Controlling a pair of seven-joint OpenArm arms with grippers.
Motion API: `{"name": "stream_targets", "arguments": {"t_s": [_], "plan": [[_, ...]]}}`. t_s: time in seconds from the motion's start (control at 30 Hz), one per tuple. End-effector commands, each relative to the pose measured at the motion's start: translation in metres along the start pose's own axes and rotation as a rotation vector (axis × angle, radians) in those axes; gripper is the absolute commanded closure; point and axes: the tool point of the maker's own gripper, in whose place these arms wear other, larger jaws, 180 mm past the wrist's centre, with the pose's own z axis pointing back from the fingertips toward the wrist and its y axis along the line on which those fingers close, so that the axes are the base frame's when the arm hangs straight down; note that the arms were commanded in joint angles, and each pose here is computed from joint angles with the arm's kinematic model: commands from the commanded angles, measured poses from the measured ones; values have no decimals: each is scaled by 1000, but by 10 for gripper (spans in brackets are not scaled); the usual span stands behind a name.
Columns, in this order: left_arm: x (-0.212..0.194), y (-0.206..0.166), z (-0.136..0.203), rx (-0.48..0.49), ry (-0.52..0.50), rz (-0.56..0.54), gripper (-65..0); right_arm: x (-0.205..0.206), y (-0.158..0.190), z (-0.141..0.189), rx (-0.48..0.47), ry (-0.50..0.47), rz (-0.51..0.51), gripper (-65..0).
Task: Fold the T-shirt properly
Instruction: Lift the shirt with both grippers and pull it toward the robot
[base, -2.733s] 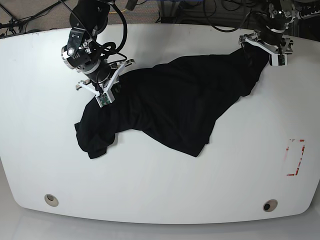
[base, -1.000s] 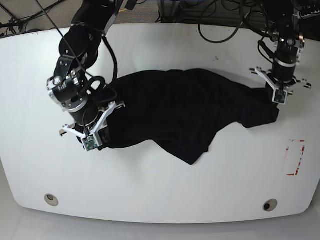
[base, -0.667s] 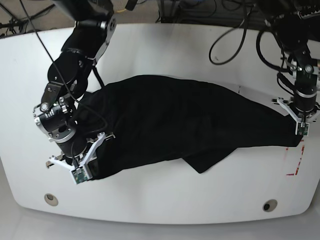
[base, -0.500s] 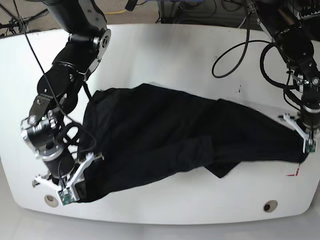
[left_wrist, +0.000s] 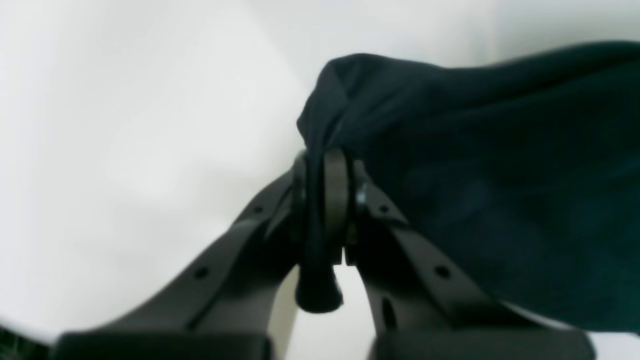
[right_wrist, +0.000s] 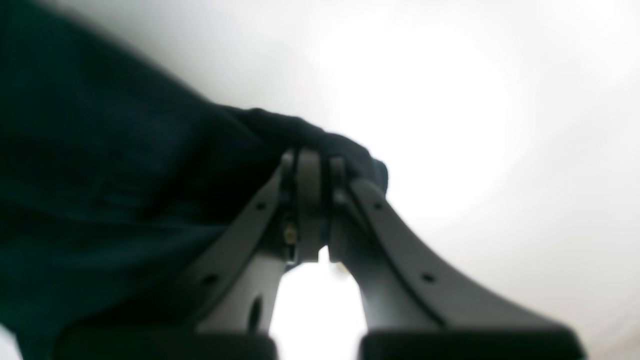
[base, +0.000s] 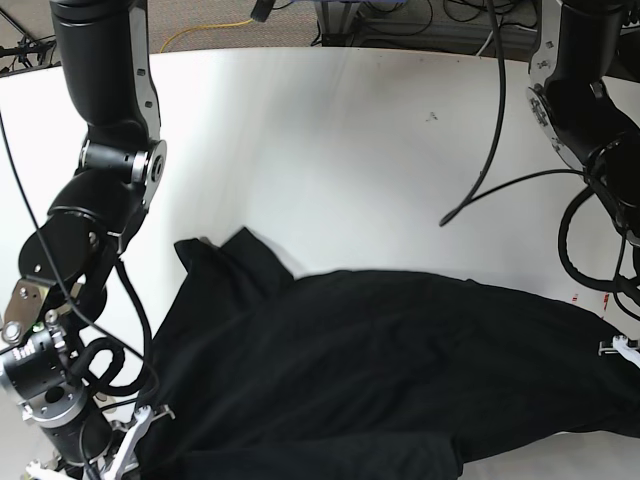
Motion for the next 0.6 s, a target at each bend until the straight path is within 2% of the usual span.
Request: {"name": "stream_targets", "arguments": {"t_s": [0.0, 0.13, 0.27, 0.43, 0.57], "plan": [[37, 38, 6, 98, -78, 16, 0, 48, -43, 14, -98, -89, 41, 0], [72, 51, 12, 126, -156, 34, 0, 76, -63, 20, -136, -115, 77, 0], [83, 65, 17, 154, -144, 57, 0, 92, -79, 30, -178, -120, 108, 0], [76, 63, 16, 152, -109, 56, 0, 85, -76, 34, -184, -98, 112, 0], [55, 44, 11, 101, -54, -28, 0, 62, -53, 36, -161, -68, 132, 0]]}}
